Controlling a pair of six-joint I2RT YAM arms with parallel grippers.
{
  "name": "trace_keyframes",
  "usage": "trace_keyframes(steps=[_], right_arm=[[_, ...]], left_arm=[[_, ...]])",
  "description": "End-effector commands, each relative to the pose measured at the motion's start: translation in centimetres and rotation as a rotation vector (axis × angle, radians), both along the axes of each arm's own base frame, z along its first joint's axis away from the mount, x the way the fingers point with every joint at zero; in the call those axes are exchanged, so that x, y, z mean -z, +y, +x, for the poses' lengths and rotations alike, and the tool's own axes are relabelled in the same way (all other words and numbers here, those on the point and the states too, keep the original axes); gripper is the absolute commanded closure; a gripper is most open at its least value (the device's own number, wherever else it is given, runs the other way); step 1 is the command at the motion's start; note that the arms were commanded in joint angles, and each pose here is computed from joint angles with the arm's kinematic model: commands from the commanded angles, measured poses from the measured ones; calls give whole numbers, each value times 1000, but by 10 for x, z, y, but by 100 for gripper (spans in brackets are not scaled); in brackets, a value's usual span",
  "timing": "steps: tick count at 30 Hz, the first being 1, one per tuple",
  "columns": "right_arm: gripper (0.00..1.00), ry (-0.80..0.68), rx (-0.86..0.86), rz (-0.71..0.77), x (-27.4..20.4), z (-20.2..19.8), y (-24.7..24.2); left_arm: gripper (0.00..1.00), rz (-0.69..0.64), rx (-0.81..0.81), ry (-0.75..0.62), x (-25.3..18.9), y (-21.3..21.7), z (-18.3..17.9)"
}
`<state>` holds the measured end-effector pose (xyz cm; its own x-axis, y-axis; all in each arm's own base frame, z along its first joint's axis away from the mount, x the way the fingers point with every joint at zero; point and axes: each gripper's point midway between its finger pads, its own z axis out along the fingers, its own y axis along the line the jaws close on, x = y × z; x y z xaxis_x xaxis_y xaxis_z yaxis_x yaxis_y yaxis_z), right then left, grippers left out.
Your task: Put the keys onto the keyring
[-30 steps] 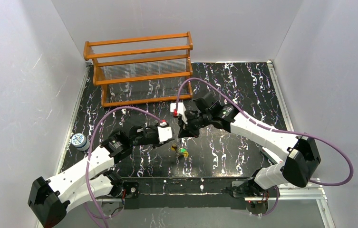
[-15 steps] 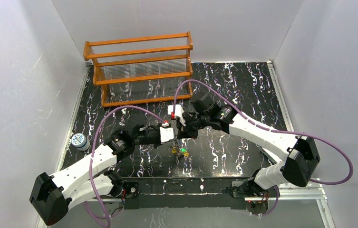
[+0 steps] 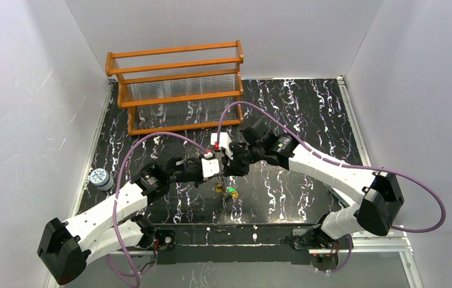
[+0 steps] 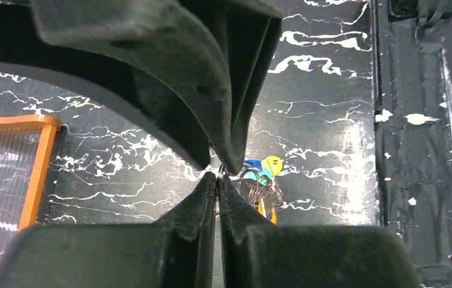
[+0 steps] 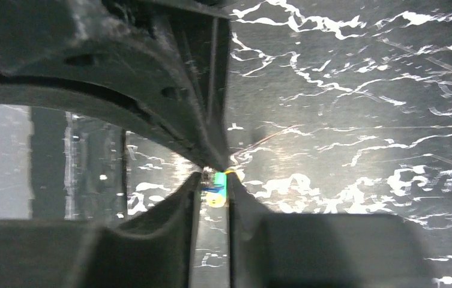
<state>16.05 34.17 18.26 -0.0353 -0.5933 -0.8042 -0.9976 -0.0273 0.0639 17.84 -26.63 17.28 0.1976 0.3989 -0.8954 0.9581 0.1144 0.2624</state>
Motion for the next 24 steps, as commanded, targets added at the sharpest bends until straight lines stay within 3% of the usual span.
trace_keyframes(steps=[1,6,15,20,24], right_arm=[[62,-88,93,48,-13,22,6],[51,-113,119,133,-26,24,2],[53,-64,58,311,-52,15,-9],[55,9,-10,463,-78,12,-24],[54,35,-99,505,-85,-1,-27]], left_arm=[[100,-96,-26,-15,-29,-4,1],[100,-215,-125,-10,-37,-2,8],[100,-513,-90,-37,-62,-4,-8],[100,-592,-67,-104,-73,2,-15],[100,-622,-67,-131,-78,5,-18]])
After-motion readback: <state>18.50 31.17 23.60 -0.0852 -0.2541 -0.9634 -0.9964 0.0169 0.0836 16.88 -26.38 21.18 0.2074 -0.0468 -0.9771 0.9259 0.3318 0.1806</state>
